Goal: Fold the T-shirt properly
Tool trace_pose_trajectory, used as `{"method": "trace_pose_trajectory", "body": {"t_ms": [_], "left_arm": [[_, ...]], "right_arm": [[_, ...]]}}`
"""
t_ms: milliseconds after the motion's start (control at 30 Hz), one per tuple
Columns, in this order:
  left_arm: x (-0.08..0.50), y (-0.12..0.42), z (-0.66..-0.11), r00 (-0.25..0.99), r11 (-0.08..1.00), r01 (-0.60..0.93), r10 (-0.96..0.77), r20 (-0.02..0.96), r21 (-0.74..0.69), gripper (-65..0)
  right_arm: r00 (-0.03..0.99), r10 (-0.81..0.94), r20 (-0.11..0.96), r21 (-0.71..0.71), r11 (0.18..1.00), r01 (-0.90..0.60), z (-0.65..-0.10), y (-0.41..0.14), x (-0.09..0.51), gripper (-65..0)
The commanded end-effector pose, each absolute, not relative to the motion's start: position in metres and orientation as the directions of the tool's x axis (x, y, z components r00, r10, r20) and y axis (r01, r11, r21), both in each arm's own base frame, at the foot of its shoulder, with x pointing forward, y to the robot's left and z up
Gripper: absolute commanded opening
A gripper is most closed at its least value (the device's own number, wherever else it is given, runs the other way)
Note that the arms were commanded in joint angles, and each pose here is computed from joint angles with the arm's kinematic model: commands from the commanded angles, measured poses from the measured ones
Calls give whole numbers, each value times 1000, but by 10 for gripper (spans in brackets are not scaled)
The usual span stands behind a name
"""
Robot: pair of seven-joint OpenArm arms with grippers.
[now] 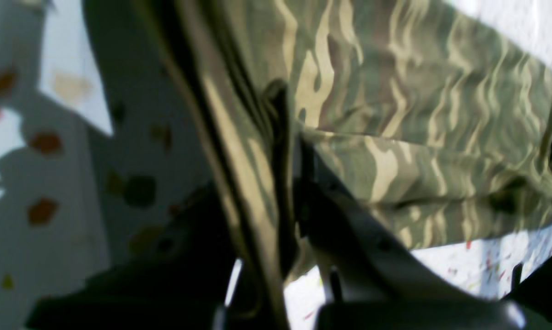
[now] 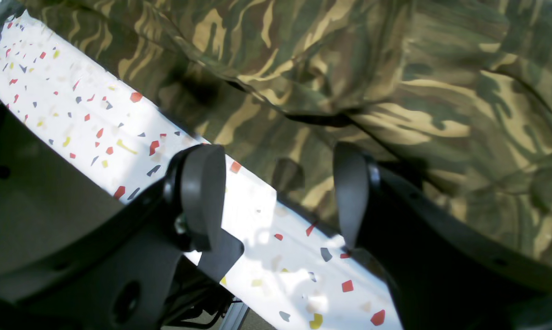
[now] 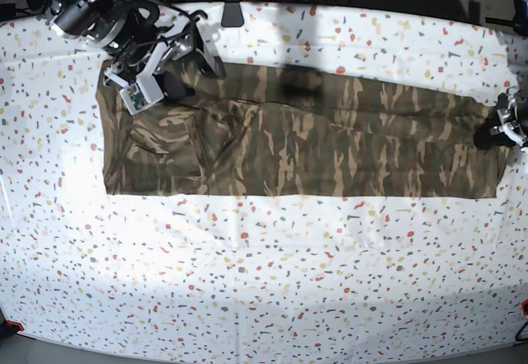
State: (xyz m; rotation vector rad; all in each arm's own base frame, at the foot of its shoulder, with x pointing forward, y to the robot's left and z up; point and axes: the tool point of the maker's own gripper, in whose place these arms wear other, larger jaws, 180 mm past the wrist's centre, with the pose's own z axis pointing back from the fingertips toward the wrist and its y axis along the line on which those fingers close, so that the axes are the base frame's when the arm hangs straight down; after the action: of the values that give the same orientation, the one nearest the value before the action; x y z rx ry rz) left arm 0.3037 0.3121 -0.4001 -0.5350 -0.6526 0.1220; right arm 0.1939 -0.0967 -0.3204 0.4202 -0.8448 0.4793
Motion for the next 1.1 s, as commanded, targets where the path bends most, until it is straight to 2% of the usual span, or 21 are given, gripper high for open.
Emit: {"method": "trace_pose_trajectory", "body": {"t_ms": [0, 233, 433, 667, 933, 1067], "left_arm": [[316, 319, -382, 757, 862, 81, 274, 593, -501, -650], [318, 284, -377, 775, 826, 153, 239, 584, -542, -650], [331, 219, -350, 735, 747, 304, 211, 645, -591, -650], [321, 144, -332, 704, 664, 436, 169, 689, -608, -650], [301, 77, -333, 705, 556, 447, 263, 658, -701, -650], [309, 61, -339, 683, 584, 424, 296, 668, -693, -650]], "right_arm": [[536, 219, 815, 159, 805, -572, -309, -93, 197, -282], [498, 217, 840, 136, 804, -579, -299, -92, 211, -282], [440, 217, 871, 96, 804, -586, -284, -92, 231, -282], [399, 218, 890, 68, 804, -590, -273, -92, 244, -282], [395, 217, 893, 65, 804, -591, -272, -92, 246, -282], [395, 218, 892, 65, 804, -591, -272, -92, 246, -282]]}}
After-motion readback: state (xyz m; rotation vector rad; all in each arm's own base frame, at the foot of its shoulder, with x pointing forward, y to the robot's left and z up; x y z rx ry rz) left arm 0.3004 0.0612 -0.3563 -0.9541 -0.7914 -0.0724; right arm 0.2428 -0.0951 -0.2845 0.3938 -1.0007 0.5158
